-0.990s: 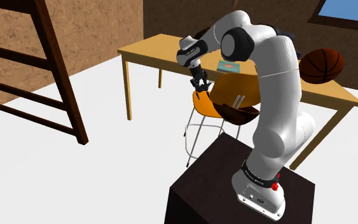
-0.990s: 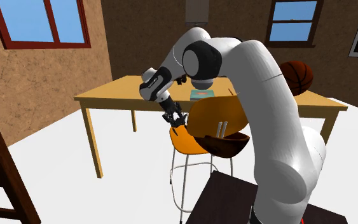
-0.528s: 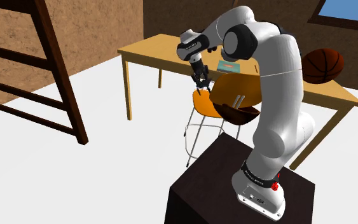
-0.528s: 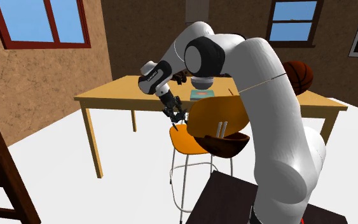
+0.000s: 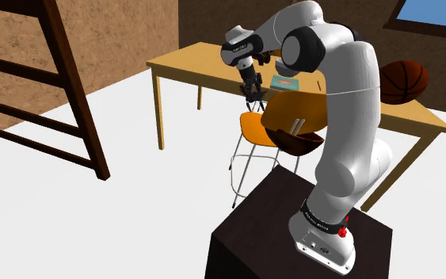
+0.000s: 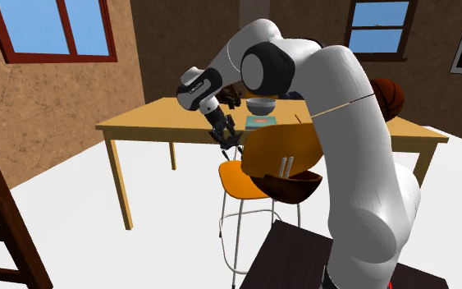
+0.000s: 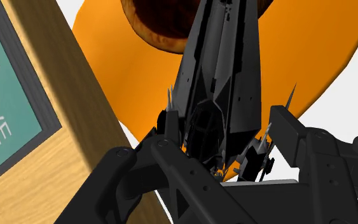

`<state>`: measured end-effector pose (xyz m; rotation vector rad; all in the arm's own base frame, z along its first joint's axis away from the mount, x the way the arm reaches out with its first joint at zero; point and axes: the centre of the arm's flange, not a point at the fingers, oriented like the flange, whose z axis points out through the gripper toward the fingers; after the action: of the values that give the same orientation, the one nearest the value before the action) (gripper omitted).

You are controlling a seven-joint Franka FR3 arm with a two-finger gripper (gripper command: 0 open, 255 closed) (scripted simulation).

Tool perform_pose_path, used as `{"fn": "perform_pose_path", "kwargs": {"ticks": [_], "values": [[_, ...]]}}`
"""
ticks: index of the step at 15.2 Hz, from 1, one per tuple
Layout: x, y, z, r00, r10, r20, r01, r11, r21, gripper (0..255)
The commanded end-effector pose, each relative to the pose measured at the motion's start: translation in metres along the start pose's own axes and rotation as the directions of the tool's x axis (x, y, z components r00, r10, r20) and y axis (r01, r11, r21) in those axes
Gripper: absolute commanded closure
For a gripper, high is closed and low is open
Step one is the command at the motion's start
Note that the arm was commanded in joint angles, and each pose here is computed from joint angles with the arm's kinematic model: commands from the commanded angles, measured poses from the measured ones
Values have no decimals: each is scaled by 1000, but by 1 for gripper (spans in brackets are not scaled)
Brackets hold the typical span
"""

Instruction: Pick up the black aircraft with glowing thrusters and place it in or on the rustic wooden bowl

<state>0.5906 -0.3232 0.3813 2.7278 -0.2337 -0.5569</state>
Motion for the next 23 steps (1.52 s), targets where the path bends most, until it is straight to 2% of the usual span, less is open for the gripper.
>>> {"fn": "perform_pose_path", "kwargs": {"ticks": [1, 23], "values": [[-3, 3, -9, 1000, 0, 0, 0, 1000, 0, 255], [-43, 45, -109, 1000, 0, 0, 0, 1000, 0, 255]]}}
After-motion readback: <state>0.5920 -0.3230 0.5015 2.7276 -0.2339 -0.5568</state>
